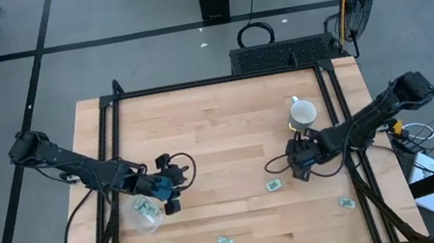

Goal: Pick and place Stevia / Truvia into bins
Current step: Put the stevia packet into the transparent container

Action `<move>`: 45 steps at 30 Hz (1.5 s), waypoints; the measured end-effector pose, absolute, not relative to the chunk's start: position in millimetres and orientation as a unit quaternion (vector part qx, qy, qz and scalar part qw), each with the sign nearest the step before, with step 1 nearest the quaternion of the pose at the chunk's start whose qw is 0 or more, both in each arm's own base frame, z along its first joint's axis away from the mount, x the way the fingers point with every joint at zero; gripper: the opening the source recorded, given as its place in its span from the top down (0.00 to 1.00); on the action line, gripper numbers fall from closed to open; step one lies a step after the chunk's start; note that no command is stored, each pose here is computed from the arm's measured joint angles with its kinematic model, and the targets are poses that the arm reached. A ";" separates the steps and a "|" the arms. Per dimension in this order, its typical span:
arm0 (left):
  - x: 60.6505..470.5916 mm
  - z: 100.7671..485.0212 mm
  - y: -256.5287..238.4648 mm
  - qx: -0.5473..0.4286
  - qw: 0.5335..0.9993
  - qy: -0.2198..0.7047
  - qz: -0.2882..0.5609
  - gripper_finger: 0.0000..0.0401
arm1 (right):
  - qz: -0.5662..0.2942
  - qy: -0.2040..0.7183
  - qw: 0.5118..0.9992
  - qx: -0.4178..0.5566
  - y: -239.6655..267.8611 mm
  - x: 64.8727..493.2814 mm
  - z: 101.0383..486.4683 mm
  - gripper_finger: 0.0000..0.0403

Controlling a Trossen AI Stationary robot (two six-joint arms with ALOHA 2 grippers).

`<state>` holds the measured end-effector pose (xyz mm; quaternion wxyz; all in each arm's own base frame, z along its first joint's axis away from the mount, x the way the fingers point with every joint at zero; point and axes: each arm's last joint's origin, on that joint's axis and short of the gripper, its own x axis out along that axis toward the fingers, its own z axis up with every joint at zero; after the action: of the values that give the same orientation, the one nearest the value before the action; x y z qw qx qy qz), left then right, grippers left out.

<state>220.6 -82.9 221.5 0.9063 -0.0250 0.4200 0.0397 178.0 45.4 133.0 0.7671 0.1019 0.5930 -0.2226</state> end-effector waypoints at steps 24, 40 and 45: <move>223.1 224.1 -76.0 0.035 0.916 0.382 0.119 0.71 | -0.045 0.325 0.943 0.053 43.2 241.4 165.1 1.00; 266.9 226.9 -73.2 0.266 0.922 0.276 0.050 0.71 | 0.040 0.158 0.984 0.079 -12.3 302.1 188.7 0.98; 281.5 204.6 -76.6 0.381 0.874 0.298 0.040 0.71 | 0.081 0.161 0.980 0.084 -17.9 323.3 186.0 0.98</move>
<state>281.5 -76.6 204.6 0.8744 0.3808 0.2980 0.0398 323.3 -17.9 186.0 0.9800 0.0838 0.1611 0.0811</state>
